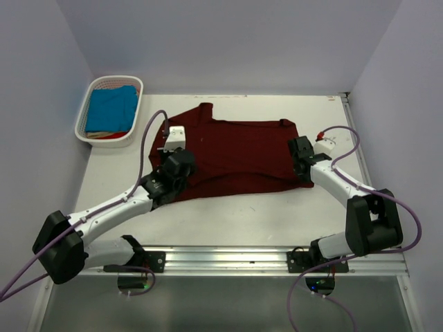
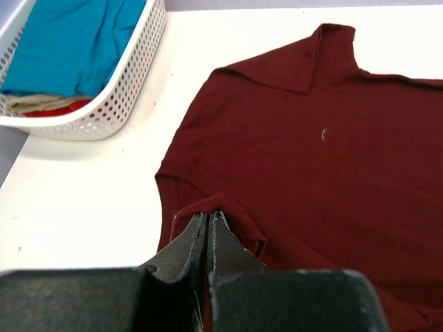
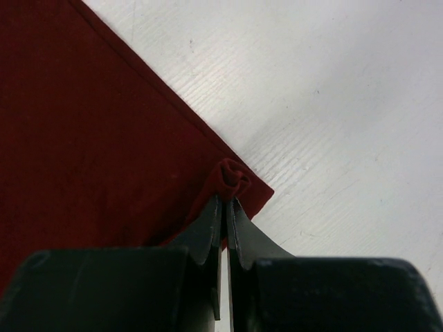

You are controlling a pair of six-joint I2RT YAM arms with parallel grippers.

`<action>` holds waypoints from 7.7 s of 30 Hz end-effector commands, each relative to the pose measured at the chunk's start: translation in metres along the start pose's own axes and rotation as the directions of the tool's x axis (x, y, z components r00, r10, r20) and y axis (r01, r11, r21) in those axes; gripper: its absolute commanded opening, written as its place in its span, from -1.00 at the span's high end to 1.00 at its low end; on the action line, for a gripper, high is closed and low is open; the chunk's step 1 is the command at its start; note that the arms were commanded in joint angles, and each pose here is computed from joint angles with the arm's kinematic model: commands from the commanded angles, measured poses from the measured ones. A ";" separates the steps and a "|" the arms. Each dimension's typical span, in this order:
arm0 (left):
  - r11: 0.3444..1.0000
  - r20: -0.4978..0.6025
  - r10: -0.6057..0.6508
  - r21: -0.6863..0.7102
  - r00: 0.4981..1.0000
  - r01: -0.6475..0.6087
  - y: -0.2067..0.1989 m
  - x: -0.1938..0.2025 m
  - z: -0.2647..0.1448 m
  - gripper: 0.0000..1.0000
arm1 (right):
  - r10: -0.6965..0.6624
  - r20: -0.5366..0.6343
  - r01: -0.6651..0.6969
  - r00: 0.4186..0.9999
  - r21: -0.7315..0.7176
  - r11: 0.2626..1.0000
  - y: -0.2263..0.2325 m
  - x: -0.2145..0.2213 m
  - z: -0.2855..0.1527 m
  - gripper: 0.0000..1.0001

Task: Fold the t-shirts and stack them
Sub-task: Fold the flattened tshirt in 1/3 of the way

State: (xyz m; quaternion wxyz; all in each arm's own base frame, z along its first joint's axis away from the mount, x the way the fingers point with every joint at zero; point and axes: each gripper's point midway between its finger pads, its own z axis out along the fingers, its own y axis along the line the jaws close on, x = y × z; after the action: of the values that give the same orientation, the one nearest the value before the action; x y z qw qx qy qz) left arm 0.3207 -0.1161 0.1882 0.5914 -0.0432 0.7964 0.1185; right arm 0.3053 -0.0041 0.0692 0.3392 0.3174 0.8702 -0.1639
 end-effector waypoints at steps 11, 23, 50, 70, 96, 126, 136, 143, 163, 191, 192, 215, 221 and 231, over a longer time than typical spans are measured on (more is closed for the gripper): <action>0.998 0.053 -0.053 0.030 0.997 0.051 -0.022 -0.033 0.028 1.00 | 0.040 0.086 -0.041 0.996 0.002 0.999 0.004 -0.027 -0.004 1.00; 0.998 0.044 -0.056 0.002 0.997 0.056 -0.011 -0.030 0.040 1.00 | 0.033 0.079 -0.034 0.996 0.007 0.999 0.011 -0.027 0.003 1.00; 0.998 0.029 -0.069 -0.012 0.997 0.069 -0.005 -0.028 0.056 1.00 | 0.033 0.097 -0.039 0.995 0.063 0.997 0.035 -0.035 0.029 1.00; 0.999 0.032 -0.037 -0.020 0.999 0.038 -0.014 -0.036 0.077 1.00 | 0.050 0.111 -0.059 0.993 0.080 0.995 0.036 -0.038 0.032 1.00; 1.000 -0.014 -0.023 -0.015 1.000 0.023 -0.022 -0.015 0.105 1.00 | 0.048 0.084 -0.056 0.995 0.096 0.994 0.044 -0.031 0.042 1.00; 0.941 -0.254 -0.214 0.206 0.943 0.269 -0.026 0.027 0.035 0.08 | 0.072 0.087 -0.058 0.994 -0.153 0.987 0.054 -0.044 0.001 1.00; 0.927 -0.379 -0.171 0.250 0.909 0.279 -0.044 0.072 0.033 1.00 | 0.080 -0.011 -0.081 0.997 -0.196 0.977 0.059 -0.026 -0.006 1.00; 0.940 -0.459 -0.138 0.220 0.878 0.262 -0.047 0.111 0.036 1.00 | 0.047 -0.083 -0.057 0.995 -0.113 0.992 0.062 -0.009 0.012 1.00; 0.954 -0.498 -0.101 0.196 0.861 0.226 -0.042 0.147 0.038 1.00 | 0.001 -0.014 -0.001 1.000 0.016 1.000 0.075 -0.028 0.044 1.00; 0.855 -0.486 -0.281 0.265 0.828 0.446 -0.097 0.088 0.074 -0.05 | 0.021 0.011 -0.018 1.000 -0.175 0.984 0.084 -0.039 0.017 1.00; 0.848 -0.497 -0.286 0.266 0.819 0.458 -0.099 0.089 0.075 -0.04 | 0.023 0.018 -0.019 1.000 -0.184 0.983 0.084 -0.041 0.013 1.00; 0.893 -0.682 -0.287 0.065 0.673 0.446 -0.086 0.138 0.060 0.33 | 0.040 0.047 -0.030 0.998 -0.191 0.981 0.060 -0.046 -0.008 1.00; 0.885 -0.686 -0.288 0.075 0.668 0.460 -0.090 0.138 0.060 0.26 | 0.036 0.053 -0.026 0.998 -0.190 0.982 0.059 -0.048 -0.009 1.00; 0.886 -0.679 -0.265 0.110 0.685 0.451 -0.096 0.140 0.067 1.00 | 0.037 0.066 -0.024 0.997 -0.186 0.982 0.055 -0.050 -0.012 1.00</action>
State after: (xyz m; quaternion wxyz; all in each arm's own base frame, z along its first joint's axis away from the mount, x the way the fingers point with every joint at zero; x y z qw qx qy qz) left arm 0.3508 -0.1781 0.0197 0.2833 -0.1604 0.9381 -0.1185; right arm 0.3666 0.0277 0.0986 0.3855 0.2911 0.8721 -0.0784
